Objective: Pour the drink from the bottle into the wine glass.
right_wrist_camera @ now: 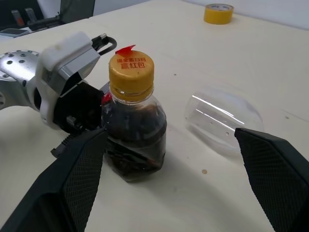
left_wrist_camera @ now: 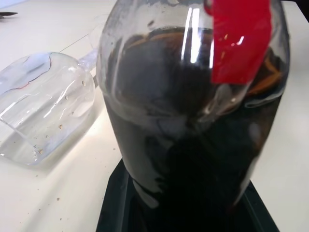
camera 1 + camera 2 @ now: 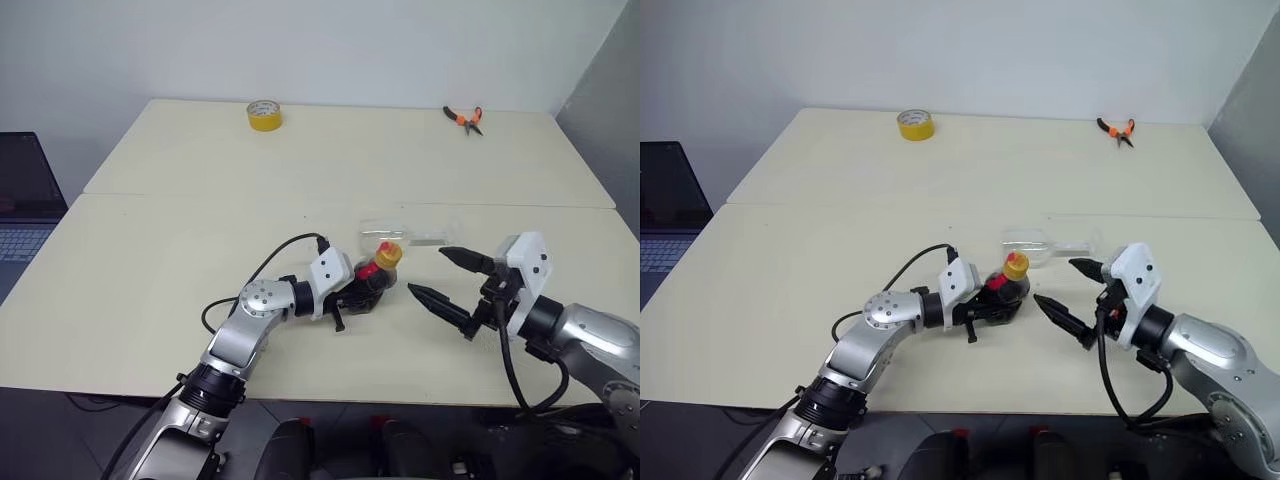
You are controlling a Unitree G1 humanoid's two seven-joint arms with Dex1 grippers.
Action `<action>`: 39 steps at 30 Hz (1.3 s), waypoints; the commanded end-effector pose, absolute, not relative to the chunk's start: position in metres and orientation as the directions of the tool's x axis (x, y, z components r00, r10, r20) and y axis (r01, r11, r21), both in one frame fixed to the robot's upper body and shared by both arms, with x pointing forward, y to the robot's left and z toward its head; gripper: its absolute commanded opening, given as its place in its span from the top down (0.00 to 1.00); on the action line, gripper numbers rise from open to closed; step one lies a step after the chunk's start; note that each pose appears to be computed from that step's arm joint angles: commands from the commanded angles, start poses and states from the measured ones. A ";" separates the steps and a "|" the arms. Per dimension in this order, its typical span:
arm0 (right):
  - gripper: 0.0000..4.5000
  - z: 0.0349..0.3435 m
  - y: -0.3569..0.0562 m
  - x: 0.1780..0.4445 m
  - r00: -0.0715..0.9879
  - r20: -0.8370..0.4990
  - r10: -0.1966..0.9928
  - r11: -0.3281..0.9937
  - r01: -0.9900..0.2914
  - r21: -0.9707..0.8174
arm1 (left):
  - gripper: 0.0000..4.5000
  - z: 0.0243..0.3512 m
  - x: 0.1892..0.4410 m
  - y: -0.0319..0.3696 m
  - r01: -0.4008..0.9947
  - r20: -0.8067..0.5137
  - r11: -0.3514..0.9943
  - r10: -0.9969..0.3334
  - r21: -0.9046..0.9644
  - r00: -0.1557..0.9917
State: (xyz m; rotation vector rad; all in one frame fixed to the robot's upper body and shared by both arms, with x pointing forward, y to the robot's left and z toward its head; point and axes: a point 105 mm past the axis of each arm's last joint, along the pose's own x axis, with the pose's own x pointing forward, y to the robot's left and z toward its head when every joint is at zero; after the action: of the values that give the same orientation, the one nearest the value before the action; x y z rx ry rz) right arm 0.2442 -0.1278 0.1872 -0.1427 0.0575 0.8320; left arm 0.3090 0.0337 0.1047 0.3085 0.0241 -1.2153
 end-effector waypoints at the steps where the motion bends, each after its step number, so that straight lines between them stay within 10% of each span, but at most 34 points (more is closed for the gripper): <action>1: 0.00 0.211 -0.109 0.238 0.633 -0.011 0.774 0.625 -0.767 -0.143 | 0.84 0.117 0.307 0.030 0.921 -0.145 0.294 -0.930 0.257 0.337; 22: 0.00 0.208 -0.103 0.273 0.739 0.041 0.672 0.722 -0.642 -0.256 | 0.84 0.118 0.307 0.028 0.921 -0.146 0.290 -0.931 0.260 0.334; 39: 0.00 0.212 -0.126 0.241 0.668 -0.025 0.743 0.657 -0.736 -0.163 | 0.84 0.118 0.308 0.030 0.922 -0.152 0.279 -0.933 0.267 0.326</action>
State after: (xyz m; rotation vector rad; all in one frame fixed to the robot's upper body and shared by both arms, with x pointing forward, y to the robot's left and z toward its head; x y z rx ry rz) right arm 0.2513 -0.1319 0.2007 -0.1574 -0.0117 0.7841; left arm 0.3078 0.0329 0.1047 0.3160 0.0248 -1.2302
